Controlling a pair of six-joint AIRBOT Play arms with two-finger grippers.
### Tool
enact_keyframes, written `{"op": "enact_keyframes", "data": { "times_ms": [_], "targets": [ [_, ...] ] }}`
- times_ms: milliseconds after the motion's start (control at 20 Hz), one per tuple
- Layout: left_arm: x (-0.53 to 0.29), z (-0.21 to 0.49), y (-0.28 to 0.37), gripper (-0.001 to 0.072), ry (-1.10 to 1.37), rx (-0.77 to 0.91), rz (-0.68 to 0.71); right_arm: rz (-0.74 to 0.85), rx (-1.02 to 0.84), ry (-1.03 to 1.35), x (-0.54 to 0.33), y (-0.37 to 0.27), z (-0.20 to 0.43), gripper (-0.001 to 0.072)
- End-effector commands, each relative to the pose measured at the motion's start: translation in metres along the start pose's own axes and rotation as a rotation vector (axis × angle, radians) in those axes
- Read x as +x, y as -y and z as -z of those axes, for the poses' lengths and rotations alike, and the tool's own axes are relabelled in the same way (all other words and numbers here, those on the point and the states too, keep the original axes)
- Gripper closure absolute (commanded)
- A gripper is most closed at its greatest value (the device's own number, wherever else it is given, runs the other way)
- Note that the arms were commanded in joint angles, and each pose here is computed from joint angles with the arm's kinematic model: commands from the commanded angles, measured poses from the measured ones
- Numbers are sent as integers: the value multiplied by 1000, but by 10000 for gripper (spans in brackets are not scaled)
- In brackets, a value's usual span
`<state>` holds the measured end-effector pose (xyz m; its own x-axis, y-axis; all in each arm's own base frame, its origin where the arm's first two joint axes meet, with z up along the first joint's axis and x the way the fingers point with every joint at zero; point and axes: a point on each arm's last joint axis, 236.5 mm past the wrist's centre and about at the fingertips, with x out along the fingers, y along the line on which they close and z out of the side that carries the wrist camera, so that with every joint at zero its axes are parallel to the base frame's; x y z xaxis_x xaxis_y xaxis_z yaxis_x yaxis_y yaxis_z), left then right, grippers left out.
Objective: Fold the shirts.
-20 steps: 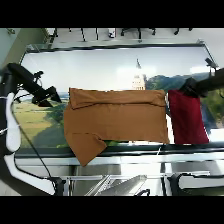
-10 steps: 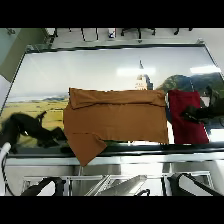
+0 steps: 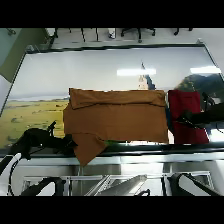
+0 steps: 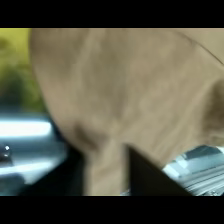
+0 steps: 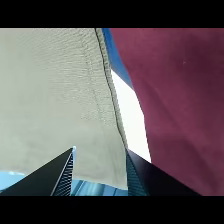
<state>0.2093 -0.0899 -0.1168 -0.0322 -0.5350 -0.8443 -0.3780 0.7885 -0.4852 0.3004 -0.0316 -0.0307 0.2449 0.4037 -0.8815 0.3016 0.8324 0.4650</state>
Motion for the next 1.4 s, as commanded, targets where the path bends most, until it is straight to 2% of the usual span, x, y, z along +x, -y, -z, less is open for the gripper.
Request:
{"op": "enact_keyframes", "data": {
  "times_ms": [0,100,300,600,900,1150,1200,1250,1300,1350],
  "targets": [
    [2,-19,21,658,11,62,12,-8,-2,2,0,-1,0,337],
    [-8,-27,35,691,13,127,3,3,-5,-8,1,1,2,209],
    [-30,-11,27,691,-82,215,-80,40,54,-112,14,17,35,209],
    [-47,-12,15,691,11,202,-87,10,139,-258,56,30,89,211],
    [-70,-20,14,691,102,199,-72,-58,175,-261,73,23,83,212],
    [-72,-19,15,691,106,198,-69,-201,191,-284,90,-8,80,212],
    [-71,-19,15,691,103,198,-69,-199,174,-303,94,-12,84,220],
    [-71,-19,15,691,103,198,-69,-196,155,-318,97,-17,88,309],
    [-71,-19,15,691,103,198,-69,-192,136,-329,99,-21,91,348],
    [-71,-19,15,691,103,198,-69,-190,121,-335,101,-24,93,350]
  ]
}}
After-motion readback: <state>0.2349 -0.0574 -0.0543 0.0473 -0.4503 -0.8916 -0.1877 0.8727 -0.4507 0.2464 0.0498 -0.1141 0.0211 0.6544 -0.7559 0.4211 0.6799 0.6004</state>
